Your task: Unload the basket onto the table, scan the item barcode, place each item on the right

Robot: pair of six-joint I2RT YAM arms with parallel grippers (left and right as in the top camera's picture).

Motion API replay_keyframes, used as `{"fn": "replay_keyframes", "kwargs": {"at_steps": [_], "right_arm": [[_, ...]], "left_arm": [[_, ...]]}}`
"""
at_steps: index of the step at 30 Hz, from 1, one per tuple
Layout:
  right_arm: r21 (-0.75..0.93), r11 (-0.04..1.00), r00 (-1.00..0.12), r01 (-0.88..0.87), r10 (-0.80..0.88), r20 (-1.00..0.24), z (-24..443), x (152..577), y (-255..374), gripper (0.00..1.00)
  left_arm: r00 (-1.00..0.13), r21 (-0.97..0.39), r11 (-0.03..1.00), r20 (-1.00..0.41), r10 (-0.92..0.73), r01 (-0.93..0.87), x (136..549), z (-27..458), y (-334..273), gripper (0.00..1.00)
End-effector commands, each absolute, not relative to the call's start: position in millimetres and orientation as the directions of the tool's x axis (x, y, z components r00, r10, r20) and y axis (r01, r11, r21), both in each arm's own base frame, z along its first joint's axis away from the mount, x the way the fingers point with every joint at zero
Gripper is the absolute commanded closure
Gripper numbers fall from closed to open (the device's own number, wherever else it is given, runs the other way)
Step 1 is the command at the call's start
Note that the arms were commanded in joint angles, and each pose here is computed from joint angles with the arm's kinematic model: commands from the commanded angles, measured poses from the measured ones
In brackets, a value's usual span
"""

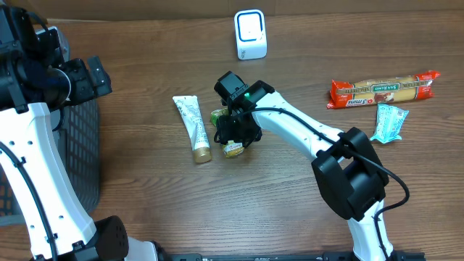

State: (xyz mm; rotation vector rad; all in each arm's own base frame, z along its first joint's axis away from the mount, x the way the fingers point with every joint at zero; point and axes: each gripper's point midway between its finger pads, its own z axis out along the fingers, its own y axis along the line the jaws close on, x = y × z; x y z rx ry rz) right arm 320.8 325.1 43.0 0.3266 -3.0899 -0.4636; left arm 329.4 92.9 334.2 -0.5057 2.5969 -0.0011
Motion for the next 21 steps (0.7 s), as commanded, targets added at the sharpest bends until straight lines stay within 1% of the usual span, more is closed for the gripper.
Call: {"fn": "replay_keyframes", "kwargs": {"at_steps": [1, 4, 5, 8, 11, 12, 13, 15, 18, 19, 21], "right_arm": [[0.275, 0.942, -0.981, -0.194, -0.195, -0.026, 37.5, 321.3, 322.1, 0.37], [0.282, 0.939, -0.98, -0.196, -0.194, -0.038, 33.0, 323.1, 323.7, 0.38], [0.284, 0.939, -0.981, -0.193, -0.19, -0.04, 31.3, 323.4, 324.0, 0.4], [0.282, 0.944, -0.985, -0.171, -0.168, -0.034, 28.3, 322.8, 323.1, 0.54], [0.25, 0.959, -0.991, -0.136, -0.131, -0.034, 22.1, 324.0, 316.5, 0.55], [0.249, 0.959, -0.991, -0.135, -0.132, -0.031, 20.9, 323.1, 315.8, 0.59], [0.249, 0.959, -0.991, -0.136, -0.132, -0.032, 20.9, 323.2, 315.8, 0.64], [0.255, 0.957, -0.991, -0.137, -0.132, -0.036, 21.5, 324.2, 317.3, 0.79], [0.258, 0.956, -0.99, -0.138, -0.13, -0.044, 26.9, 327.5, 318.3, 0.93], [0.246, 0.959, -0.99, -0.137, -0.127, -0.055, 31.3, 330.6, 317.0, 0.96], [0.176, 0.975, -0.988, -0.134, -0.119, -0.094, 41.3, 339.0, 305.7, 0.96]], "left_arm": [[-0.813, -0.082, 0.94, -0.481, -0.329, -0.332, 330.1, 338.3, 92.7, 0.0], [-0.813, -0.082, 0.94, -0.481, -0.329, -0.332, 330.1, 338.4, 92.6, 0.0], [-0.813, -0.082, 0.94, -0.481, -0.329, -0.332, 330.1, 338.4, 92.6, 0.0], [-0.813, -0.082, 0.94, -0.481, -0.329, -0.332, 330.1, 338.3, 92.7, 0.0], [-0.813, -0.082, 0.94, -0.481, -0.329, -0.332, 330.1, 338.3, 92.7, 0.0], [-0.813, -0.082, 0.94, -0.481, -0.329, -0.332, 330.1, 338.3, 92.7, 0.0], [-0.813, -0.082, 0.94, -0.481, -0.329, -0.332, 330.1, 338.4, 92.6, 0.0], [-0.813, -0.082, 0.94, -0.481, -0.329, -0.332, 330.1, 338.4, 92.6, 0.0], [-0.813, -0.082, 0.94, -0.48, -0.329, -0.332, 330.1, 338.2, 92.7, 0.0], [-0.813, -0.082, 0.94, -0.481, -0.329, -0.332, 330.2, 338.2, 92.7, 0.0], [-0.813, -0.082, 0.94, -0.481, -0.329, -0.332, 330.2, 338.2, 92.7, 0.0]]}}
